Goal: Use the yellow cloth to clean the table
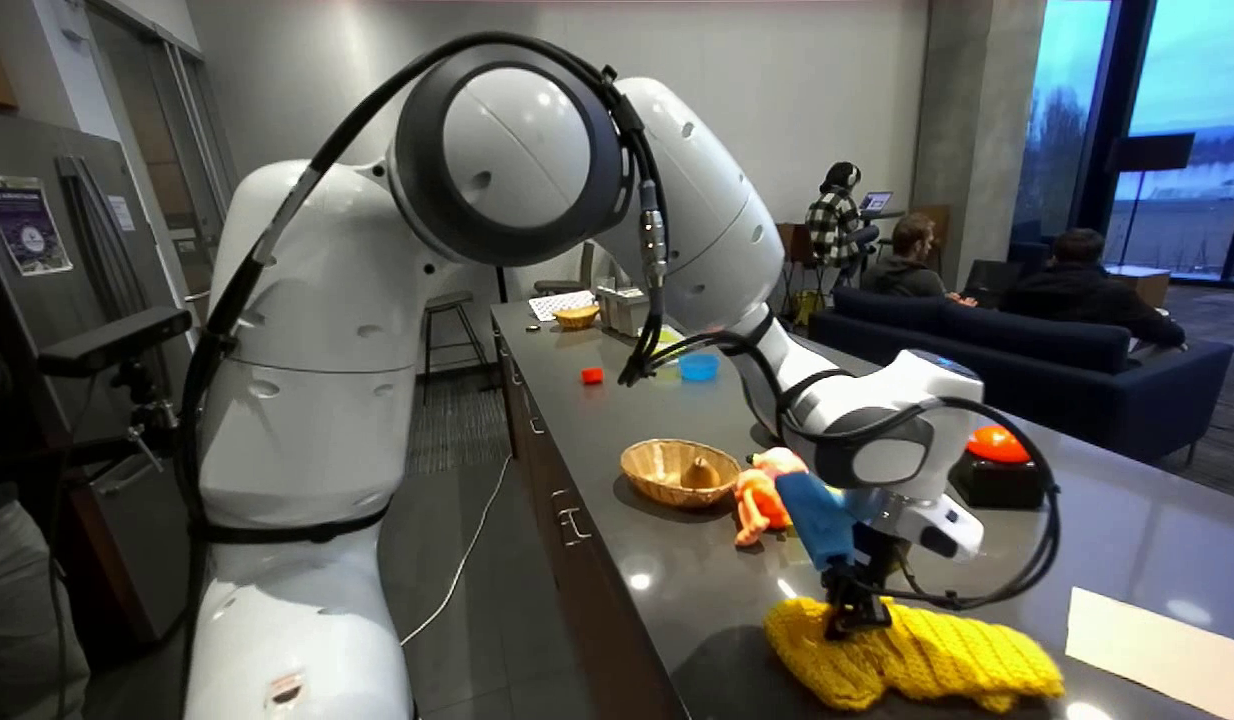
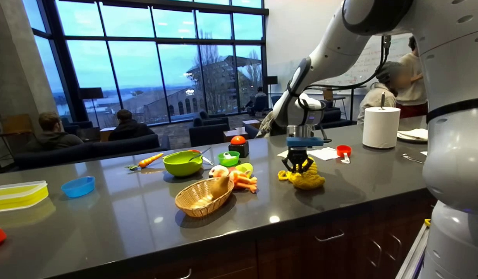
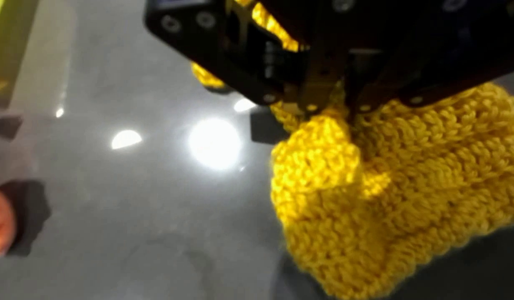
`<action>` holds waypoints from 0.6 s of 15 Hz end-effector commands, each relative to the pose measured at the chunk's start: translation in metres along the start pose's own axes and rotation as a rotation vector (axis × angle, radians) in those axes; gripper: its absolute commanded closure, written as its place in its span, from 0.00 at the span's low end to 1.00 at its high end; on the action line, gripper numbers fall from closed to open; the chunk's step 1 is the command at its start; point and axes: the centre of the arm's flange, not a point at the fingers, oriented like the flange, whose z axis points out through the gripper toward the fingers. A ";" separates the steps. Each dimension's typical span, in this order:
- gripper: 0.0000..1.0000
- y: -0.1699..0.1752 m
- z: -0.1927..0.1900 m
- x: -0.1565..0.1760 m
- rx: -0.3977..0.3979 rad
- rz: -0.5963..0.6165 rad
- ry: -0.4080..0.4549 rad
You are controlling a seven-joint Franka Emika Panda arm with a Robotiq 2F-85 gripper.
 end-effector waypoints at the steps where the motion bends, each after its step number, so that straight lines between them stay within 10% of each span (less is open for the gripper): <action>1: 1.00 -0.071 0.028 -0.053 -0.049 -0.197 -0.003; 9: 1.00 -0.138 0.034 -0.091 -0.089 -0.419 0.010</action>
